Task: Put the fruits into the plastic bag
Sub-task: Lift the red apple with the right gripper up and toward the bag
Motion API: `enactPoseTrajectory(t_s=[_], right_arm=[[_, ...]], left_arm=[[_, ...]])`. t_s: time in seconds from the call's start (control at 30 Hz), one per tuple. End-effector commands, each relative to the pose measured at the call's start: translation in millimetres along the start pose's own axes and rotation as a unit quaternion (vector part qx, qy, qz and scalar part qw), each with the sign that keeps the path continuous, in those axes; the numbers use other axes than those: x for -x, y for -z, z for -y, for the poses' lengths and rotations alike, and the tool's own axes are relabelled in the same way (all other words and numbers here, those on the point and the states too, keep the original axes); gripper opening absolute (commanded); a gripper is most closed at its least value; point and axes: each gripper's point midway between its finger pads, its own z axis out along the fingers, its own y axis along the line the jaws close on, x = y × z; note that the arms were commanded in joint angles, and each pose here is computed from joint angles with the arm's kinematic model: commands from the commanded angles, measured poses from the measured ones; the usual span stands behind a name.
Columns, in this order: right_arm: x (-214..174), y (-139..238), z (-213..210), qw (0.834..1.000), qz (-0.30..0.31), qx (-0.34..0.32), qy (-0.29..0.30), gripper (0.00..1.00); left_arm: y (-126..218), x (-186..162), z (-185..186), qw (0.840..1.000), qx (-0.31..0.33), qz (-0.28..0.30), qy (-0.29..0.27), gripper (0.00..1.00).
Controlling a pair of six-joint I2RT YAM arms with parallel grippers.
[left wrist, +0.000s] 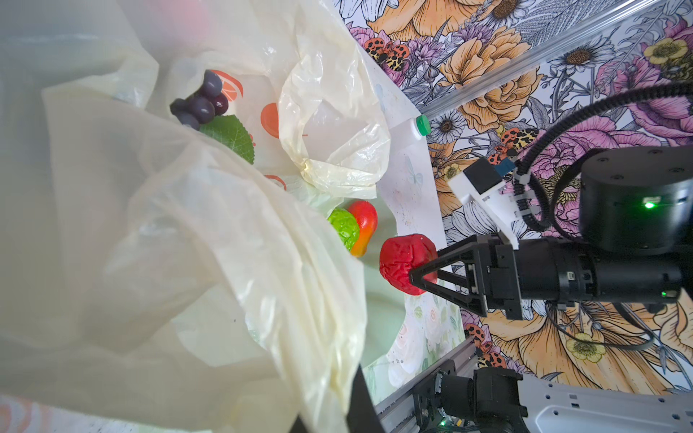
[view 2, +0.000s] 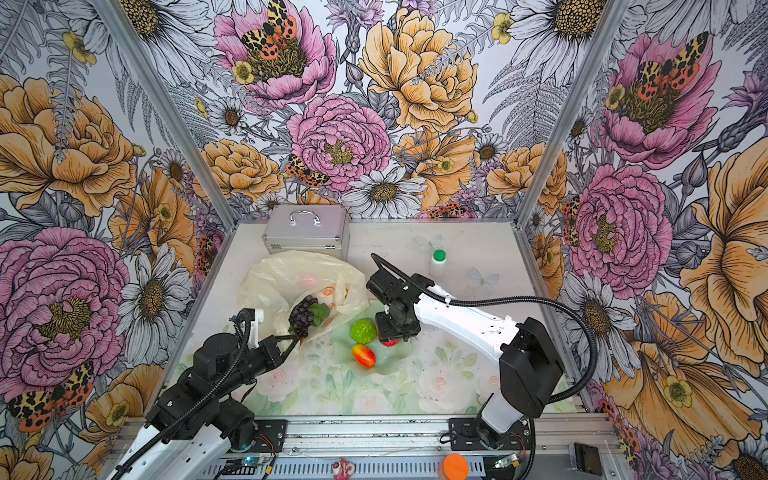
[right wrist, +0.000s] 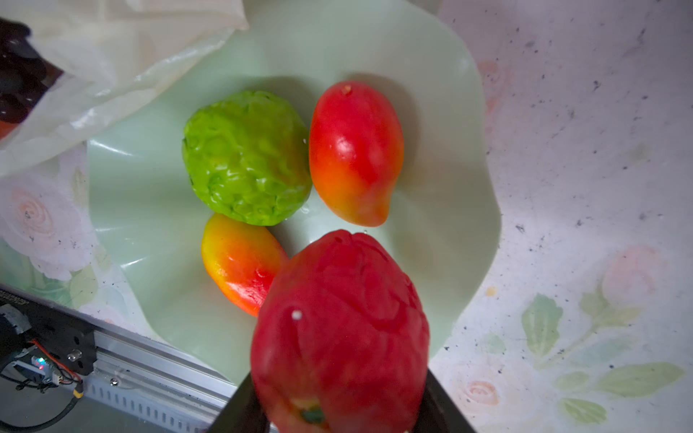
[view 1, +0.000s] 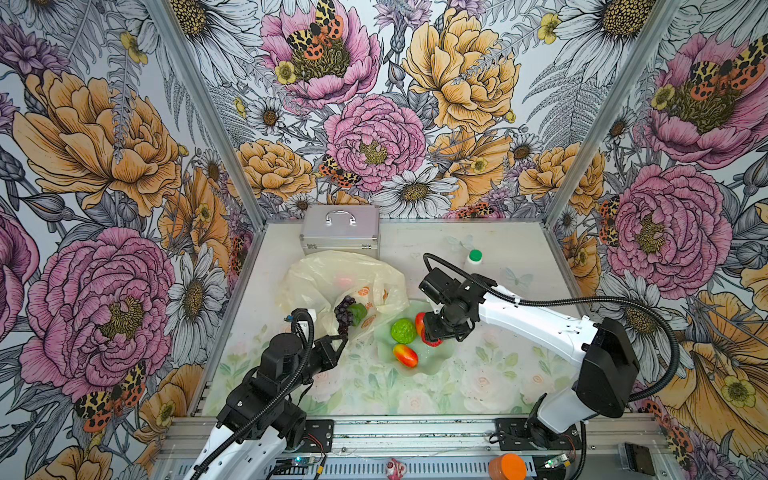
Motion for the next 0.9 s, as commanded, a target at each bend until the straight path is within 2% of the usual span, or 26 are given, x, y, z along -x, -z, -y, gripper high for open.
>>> enactPoseTrajectory(t_s=[0.0,0.5,0.87], right_arm=[[6,12,0,0.999,0.022,0.026,-0.023,0.43],[20,43,-3,0.992,0.072,0.087,-0.065,0.42],[46,90,-16,0.977,0.137,0.144,-0.077,0.41]], left_arm=[[1,2,1,1.000,0.000,0.007,-0.003,0.00],[1,1,1,1.000,-0.001,0.003,-0.003,0.00],[1,1,1,1.000,0.000,0.005,-0.004,0.00]])
